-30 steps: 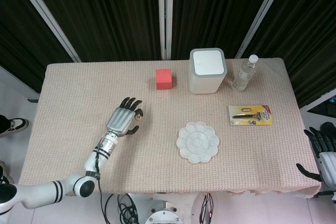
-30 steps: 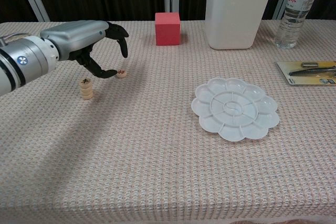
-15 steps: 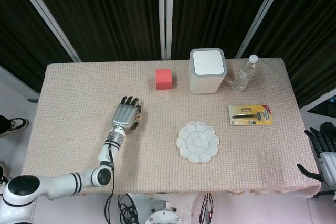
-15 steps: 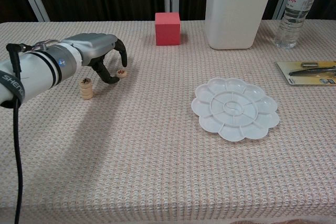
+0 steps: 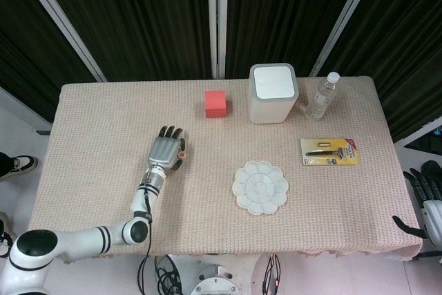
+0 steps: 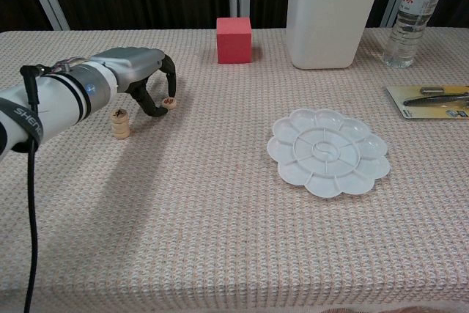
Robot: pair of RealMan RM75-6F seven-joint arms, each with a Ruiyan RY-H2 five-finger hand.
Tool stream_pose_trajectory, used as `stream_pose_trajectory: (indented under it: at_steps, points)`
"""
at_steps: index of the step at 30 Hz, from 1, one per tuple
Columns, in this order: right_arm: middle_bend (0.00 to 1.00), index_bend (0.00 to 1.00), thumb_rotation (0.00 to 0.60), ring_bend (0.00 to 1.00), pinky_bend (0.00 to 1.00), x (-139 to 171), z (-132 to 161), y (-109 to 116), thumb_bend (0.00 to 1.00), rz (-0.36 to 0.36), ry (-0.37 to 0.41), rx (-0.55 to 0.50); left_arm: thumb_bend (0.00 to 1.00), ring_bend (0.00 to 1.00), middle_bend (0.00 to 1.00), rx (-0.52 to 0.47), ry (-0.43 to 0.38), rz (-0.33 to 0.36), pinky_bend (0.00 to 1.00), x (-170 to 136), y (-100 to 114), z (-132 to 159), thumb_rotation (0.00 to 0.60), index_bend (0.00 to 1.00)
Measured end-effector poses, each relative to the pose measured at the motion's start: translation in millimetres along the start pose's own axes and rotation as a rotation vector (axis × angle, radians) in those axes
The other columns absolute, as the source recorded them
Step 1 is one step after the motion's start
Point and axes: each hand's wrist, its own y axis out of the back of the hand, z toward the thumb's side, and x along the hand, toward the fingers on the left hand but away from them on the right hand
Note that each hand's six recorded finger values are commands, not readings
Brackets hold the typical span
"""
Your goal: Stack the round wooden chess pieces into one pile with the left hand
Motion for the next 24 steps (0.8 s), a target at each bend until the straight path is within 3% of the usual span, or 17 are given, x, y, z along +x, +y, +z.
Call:
stream_pose_trajectory:
  at_steps: [24]
  points:
    - [0.00, 0.00, 0.600, 0.00, 0.00, -1.4, 1.4, 1.3, 0.15, -0.002, 0.001, 0.004, 0.30, 0.00, 0.10, -0.017, -0.023, 0.022, 0.00, -1.8, 5.5, -2.5, 0.600, 0.50]
